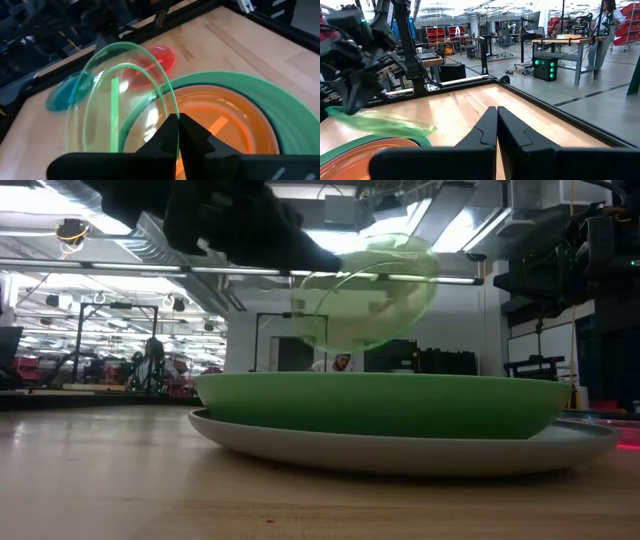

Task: Stack plastic plates
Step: Stack the light green plate on top of the orange plate

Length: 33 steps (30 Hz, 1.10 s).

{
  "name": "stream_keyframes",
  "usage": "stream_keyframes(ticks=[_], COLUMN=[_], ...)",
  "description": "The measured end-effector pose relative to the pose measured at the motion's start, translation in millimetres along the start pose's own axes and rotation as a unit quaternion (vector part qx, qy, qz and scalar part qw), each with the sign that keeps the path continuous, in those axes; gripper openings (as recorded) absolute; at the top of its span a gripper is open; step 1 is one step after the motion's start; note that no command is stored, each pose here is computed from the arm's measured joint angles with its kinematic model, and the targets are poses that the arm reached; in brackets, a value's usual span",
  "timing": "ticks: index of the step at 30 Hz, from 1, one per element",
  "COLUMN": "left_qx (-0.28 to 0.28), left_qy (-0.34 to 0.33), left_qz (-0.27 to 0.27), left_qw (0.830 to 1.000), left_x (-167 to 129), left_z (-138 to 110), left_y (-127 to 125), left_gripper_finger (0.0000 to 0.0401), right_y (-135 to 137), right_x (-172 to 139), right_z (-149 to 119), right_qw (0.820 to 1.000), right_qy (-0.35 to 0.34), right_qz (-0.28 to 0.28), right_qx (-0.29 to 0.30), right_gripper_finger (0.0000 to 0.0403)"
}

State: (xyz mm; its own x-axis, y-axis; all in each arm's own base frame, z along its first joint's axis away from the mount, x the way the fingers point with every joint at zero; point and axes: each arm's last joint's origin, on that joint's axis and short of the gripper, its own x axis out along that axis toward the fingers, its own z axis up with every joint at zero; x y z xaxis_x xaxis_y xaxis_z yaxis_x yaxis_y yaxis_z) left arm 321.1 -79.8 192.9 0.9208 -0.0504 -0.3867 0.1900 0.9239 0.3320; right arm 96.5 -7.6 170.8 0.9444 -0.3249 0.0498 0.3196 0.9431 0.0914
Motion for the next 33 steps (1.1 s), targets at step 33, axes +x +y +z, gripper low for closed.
stream_keyframes(ticks=[33], left_qx=[-0.080], left_qy=[0.074], left_qz=[-0.049], left_qw=[0.993], left_x=[38], left_z=[-17], left_y=[-28], left_gripper_finger=[0.0075], right_y=[7], right_x=[-1], right_z=[-3], right_qw=[0.989], right_qy=[0.027], right_qz=[0.128], right_qx=[0.067], right_gripper_finger=[0.0005])
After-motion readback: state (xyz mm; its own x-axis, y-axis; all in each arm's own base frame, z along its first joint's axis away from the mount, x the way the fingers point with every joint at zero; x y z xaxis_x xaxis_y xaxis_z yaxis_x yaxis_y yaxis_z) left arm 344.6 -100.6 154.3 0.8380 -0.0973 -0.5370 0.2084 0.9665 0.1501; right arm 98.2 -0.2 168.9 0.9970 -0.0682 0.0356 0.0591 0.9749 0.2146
